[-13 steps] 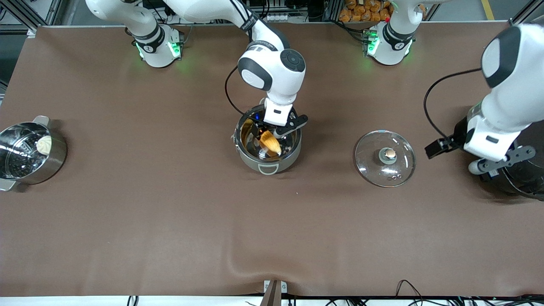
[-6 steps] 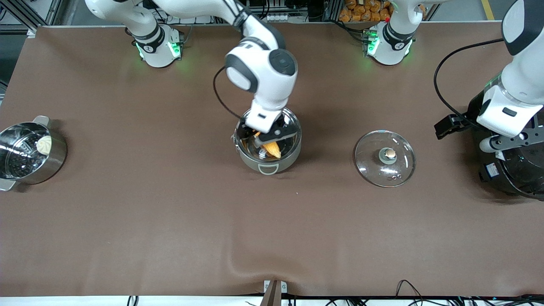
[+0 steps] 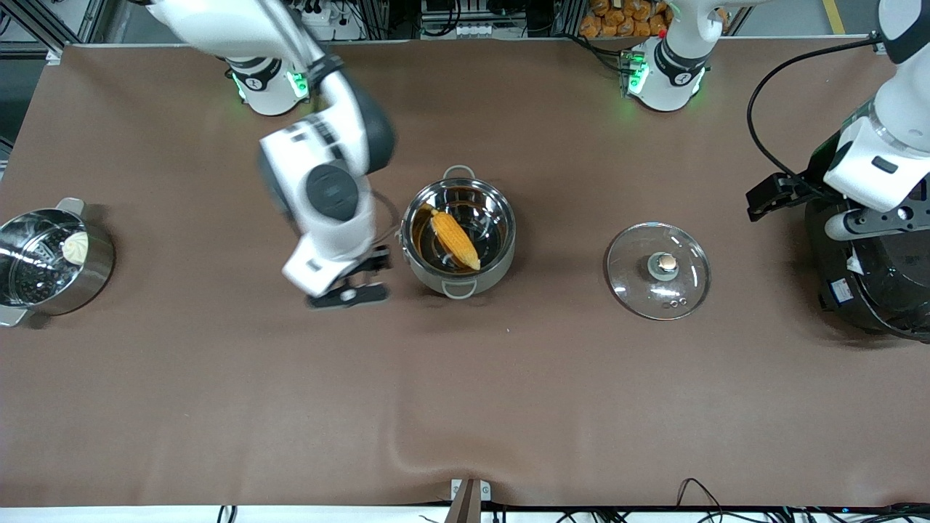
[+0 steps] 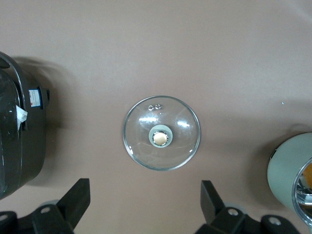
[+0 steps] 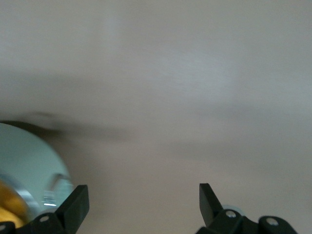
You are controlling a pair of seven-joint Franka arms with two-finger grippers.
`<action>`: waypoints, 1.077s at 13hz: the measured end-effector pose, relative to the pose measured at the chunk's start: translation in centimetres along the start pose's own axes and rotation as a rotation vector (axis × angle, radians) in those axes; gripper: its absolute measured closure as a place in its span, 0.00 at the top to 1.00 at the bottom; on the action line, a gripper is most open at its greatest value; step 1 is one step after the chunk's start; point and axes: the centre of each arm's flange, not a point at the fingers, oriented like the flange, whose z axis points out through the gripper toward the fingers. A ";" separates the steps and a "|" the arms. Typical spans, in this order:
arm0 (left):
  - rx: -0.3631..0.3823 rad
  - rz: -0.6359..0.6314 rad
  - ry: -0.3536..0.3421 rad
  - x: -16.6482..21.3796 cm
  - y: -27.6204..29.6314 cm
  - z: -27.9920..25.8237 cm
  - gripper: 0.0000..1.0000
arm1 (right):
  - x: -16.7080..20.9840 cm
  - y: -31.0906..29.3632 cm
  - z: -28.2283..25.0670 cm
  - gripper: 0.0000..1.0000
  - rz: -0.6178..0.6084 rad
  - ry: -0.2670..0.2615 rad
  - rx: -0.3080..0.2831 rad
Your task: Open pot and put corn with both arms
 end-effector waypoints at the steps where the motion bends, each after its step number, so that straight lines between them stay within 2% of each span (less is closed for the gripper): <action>1: -0.001 0.004 0.005 -0.1 0.1 -0.3 1.00 | 0.4 3.2 0.2 1.00 -0.006 -0.025 0.005; 3: -0.003 0.004 0.022 -0.6 0.0 -1.3 1.00 | 0.6 9.6 0.1 1.00 0.018 -0.069 0.064; 5: -0.002 0.004 0.032 -1.1 -0.1 -2.1 1.00 | 0.0 16.3 -0.8 1.00 0.038 -0.087 0.121; 9: -0.002 0.007 0.029 -1.2 0.0 -2.1 1.00 | -4.5 24.1 -4.4 1.00 0.078 -0.060 0.227; 14: 0.004 0.008 0.001 -1.6 0.0 -2.0 1.00 | -11.2 26.2 -11.5 1.00 0.096 0.026 0.218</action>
